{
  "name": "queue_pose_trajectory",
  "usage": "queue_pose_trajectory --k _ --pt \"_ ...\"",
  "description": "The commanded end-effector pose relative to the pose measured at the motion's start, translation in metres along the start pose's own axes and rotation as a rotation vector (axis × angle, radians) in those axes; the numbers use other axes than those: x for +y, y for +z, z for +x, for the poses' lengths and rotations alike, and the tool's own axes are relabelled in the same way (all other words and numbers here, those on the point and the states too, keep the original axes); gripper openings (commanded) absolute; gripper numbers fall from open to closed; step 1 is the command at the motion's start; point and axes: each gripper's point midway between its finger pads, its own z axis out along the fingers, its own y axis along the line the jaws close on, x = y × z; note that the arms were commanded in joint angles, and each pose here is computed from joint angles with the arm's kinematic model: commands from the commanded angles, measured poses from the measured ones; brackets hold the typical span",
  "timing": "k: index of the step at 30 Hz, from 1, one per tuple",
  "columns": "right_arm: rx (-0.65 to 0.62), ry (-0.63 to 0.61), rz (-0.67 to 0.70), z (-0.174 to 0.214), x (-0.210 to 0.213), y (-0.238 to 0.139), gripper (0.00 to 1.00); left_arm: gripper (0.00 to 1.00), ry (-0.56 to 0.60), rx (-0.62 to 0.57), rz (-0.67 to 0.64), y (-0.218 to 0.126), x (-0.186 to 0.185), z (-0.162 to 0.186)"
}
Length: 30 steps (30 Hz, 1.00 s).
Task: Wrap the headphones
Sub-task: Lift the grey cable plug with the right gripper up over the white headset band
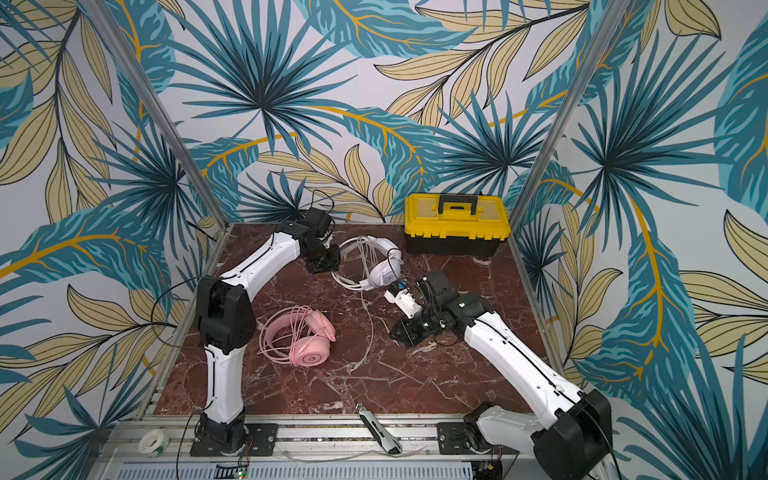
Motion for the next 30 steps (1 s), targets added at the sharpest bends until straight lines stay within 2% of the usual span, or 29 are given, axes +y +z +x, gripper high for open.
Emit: queue_pose_trajectory --k 1,5,9,17,22,30 --pt "-0.104 -0.136 -0.121 -0.034 0.03 -0.013 0.0 0.0 0.028 -0.031 0.023 0.005 -0.015 -0.003" --pt "-0.15 -0.173 -0.143 -0.059 0.036 -0.019 0.0 0.0 0.06 -0.01 0.004 0.015 -0.018 0.007" --pt "-0.28 -0.159 -0.122 -0.095 0.032 -0.023 0.0 0.0 0.086 0.018 -0.016 0.021 -0.017 0.022" --pt "-0.487 -0.024 -0.027 -0.146 -0.011 -0.046 0.0 0.0 0.093 0.077 -0.043 0.027 -0.002 0.047" --pt "-0.533 0.06 0.037 -0.143 -0.035 -0.053 0.0 0.0 0.092 0.091 -0.054 0.028 0.003 0.053" --pt "-0.531 0.176 0.113 -0.112 -0.054 -0.053 0.0 0.0 0.077 0.126 -0.027 0.035 0.001 0.059"
